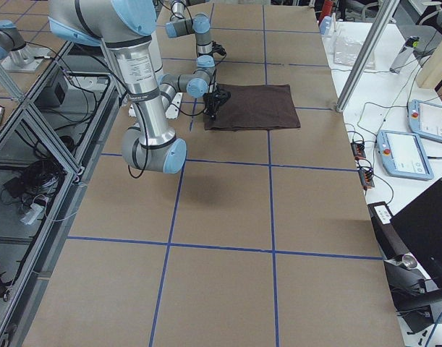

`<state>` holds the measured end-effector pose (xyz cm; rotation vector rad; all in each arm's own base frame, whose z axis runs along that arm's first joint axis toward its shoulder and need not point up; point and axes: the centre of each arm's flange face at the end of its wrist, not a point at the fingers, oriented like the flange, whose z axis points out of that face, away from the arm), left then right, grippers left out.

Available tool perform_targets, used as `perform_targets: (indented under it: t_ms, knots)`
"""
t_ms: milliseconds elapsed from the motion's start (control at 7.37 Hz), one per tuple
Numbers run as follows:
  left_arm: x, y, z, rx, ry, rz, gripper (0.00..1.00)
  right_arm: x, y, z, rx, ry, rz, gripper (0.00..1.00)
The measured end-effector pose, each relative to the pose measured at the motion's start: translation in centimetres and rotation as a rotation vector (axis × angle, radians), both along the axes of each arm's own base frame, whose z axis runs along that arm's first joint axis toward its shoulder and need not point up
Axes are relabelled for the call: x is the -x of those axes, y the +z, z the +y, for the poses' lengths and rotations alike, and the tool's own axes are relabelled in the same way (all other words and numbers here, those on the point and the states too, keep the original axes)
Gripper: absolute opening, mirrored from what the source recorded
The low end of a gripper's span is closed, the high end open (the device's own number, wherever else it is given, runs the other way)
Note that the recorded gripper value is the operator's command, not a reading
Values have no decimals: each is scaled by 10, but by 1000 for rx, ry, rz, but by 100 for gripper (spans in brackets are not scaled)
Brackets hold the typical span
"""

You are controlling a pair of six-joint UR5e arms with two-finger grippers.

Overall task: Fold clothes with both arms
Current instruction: 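Grasp both near corners of the shirt with left and right grippers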

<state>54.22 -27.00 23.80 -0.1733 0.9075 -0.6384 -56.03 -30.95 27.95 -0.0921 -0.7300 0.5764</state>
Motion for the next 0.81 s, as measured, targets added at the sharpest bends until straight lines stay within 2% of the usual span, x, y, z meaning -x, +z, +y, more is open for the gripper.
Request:
perform_targets:
  t_ms: [136, 543, 814]
  knots:
    - [0, -1, 0, 0, 0, 1, 0, -1, -5, -3, -1, 6, -7, 99]
    - [0, -2, 0, -1, -1, 4, 0, -3, -3, -6, 1, 10, -2, 100]
    - [1, -2, -1, -1, -1, 5, 0, 3, 3, 2, 7, -3, 14, 100]
